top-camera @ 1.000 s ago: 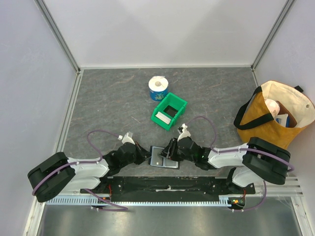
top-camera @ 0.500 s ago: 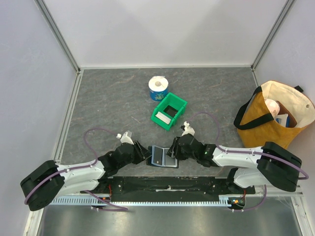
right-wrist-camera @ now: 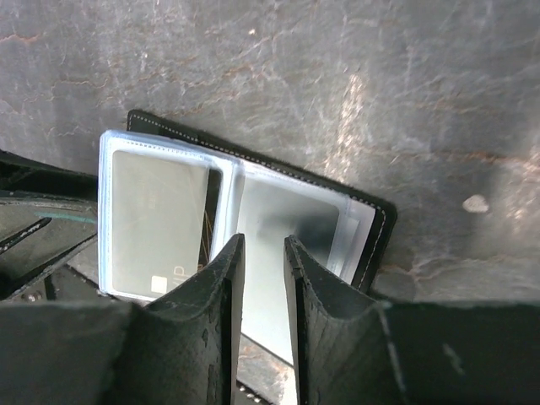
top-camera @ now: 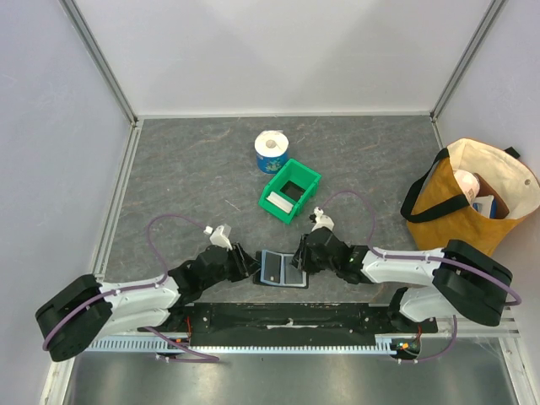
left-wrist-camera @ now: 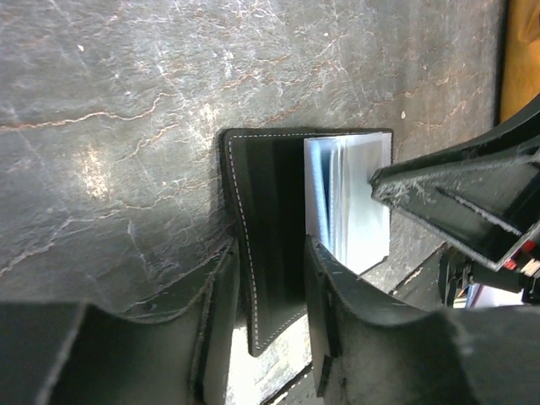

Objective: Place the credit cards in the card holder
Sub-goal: Insert the credit card into the card holder.

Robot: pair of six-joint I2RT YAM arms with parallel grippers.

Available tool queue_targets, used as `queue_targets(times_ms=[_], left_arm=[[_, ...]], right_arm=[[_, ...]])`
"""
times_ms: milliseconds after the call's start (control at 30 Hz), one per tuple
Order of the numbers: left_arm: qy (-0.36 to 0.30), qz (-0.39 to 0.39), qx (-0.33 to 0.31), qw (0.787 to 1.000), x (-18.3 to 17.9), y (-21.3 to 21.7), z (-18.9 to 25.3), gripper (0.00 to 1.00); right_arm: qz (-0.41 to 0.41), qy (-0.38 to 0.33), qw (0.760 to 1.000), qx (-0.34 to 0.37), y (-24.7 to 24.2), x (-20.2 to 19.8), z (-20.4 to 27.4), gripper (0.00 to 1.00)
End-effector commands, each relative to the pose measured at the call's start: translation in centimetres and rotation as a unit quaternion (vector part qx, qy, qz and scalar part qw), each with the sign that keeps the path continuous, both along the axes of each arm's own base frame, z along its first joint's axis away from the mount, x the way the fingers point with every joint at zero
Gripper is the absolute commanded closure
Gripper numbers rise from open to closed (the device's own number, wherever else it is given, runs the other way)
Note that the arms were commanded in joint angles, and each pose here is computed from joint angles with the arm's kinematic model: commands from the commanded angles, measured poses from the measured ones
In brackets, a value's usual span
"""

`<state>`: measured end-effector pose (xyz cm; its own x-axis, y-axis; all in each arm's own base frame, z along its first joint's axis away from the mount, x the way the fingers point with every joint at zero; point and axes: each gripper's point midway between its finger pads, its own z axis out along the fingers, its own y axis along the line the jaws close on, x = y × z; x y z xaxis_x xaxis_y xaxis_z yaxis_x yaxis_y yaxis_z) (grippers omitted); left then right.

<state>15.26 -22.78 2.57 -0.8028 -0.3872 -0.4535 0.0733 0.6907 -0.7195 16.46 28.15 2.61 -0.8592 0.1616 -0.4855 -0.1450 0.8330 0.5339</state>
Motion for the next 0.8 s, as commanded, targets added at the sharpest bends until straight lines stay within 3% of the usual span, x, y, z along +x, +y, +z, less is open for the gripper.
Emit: queue_targets(times_ms=[0, 133, 433, 567, 767], left_arm=[[0.007, -0.038, 0.043, 0.998, -1.2, 0.8, -2.4, 0.6], [0.016, -0.043, 0.04, 0.998, -1.1, 0.4, -2.6, 0.76], [-0.02, -0.075, 0.004, 0.997, -0.6, -0.7, -0.6, 0.83], [-0.03, -0.084, 0.002, 0.996, -0.7, -0.7, -0.3, 0.98], [-0.037, -0.056, -0.008, 0.998, -0.3, 0.0, 0.3, 0.98]], right_arm=[[0.026, -0.014, 0.997, -0.076, -3.1, 0.2, -2.6, 0.68], [0.031, -0.022, 0.996, -0.086, -3.8, 1.1, -2.7, 0.7], [0.058, -0.027, 0.995, -0.074, -3.1, 1.6, -2.6, 0.72], [0.062, -0.026, 0.995, -0.074, -2.9, 1.6, -2.7, 0.73], [0.063, -0.053, 0.996, -0.045, -2.1, 2.4, 0.4, 0.69]])
